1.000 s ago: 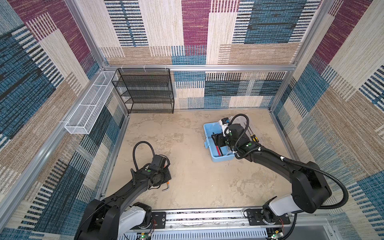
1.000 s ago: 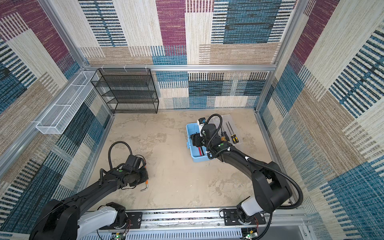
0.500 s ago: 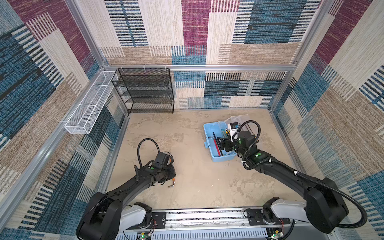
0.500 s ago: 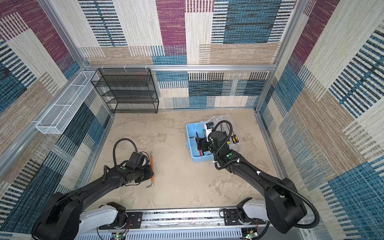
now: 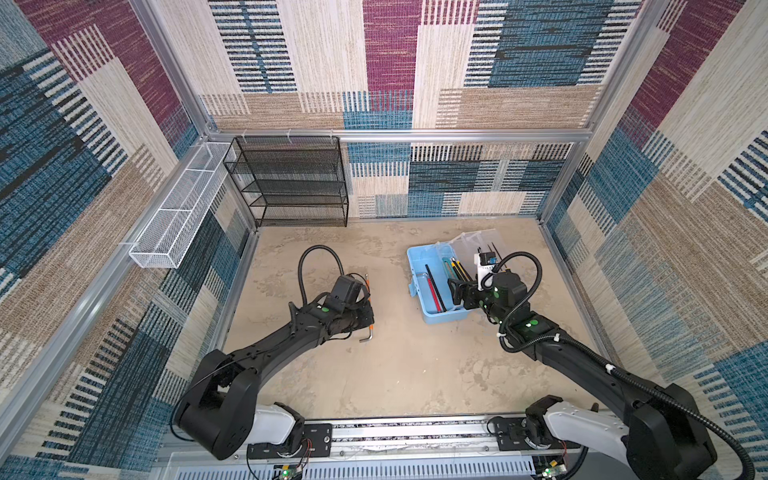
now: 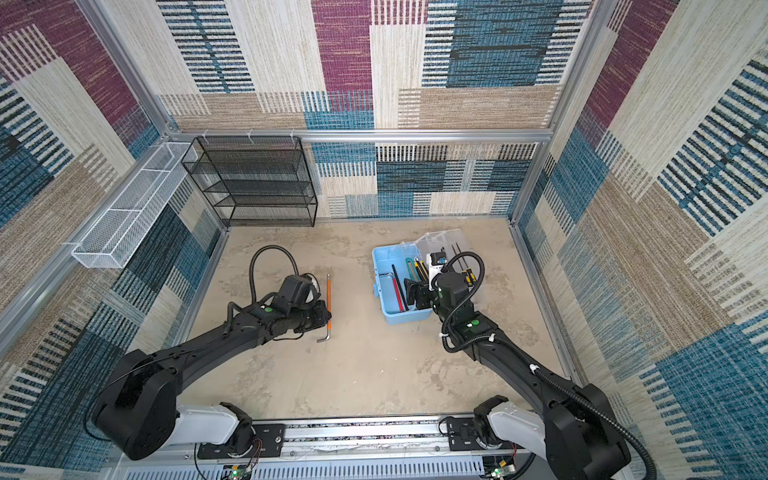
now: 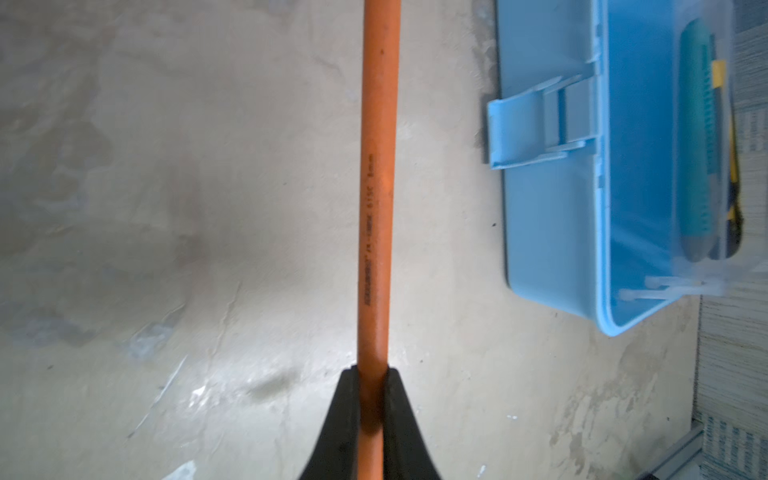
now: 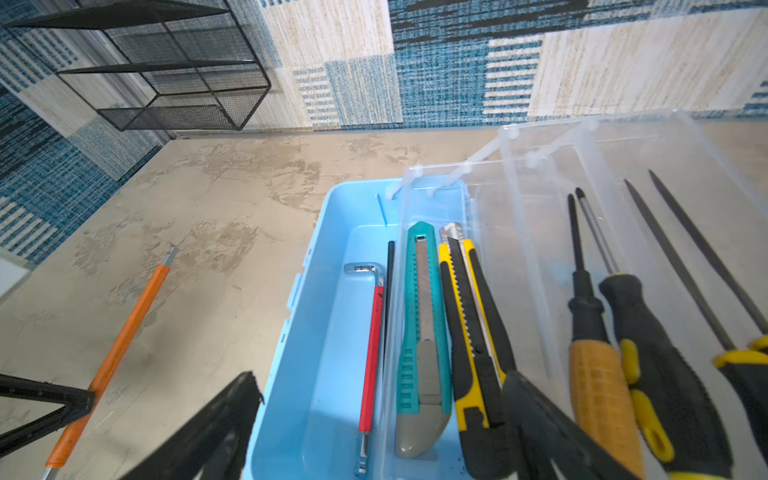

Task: Pack the tool kit
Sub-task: 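Lift the orange hex key over the box while right moves to the tray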

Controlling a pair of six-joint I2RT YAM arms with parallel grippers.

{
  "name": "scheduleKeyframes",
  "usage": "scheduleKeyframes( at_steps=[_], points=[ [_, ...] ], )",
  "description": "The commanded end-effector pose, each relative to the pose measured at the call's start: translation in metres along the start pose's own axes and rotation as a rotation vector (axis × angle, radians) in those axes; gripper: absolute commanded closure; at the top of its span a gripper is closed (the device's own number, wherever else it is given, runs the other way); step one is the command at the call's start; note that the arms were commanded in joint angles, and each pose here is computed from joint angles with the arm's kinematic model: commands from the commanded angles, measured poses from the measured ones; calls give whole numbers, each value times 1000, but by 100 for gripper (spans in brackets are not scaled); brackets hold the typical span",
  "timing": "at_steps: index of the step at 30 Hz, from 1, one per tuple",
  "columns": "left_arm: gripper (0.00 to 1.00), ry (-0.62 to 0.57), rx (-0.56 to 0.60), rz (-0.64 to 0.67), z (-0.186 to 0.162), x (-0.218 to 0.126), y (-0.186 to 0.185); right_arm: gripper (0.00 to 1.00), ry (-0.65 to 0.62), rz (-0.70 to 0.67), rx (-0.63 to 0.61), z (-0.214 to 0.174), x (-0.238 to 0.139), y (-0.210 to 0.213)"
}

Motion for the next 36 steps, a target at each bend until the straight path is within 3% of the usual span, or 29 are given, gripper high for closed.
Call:
scheduleKeyframes(
  at_steps=[1, 9, 16, 36],
  points=[
    [100, -44, 52, -87, 19, 2, -36, 7, -11, 8, 32, 2, -3, -6],
    [100, -5, 99, -216, 34, 26, -113, 7, -29, -28, 73, -1, -14, -24],
    [100, 38, 71, -289, 34, 54, -148, 7, -21, -49, 85, -7, -21, -30],
    [100, 120, -59, -308, 21, 110, -169, 5, -11, -58, 109, -16, -26, -33]
  ],
)
Point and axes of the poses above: each gripper's point midway between its finger pads, its own x axis out along the fingers, its own y axis along the line the jaws close on, z = x × y, the point moved 7 cm from there along -x, back along the fingers, and after that the axes turned 10 degrees about -x, right-handed, at the moved point
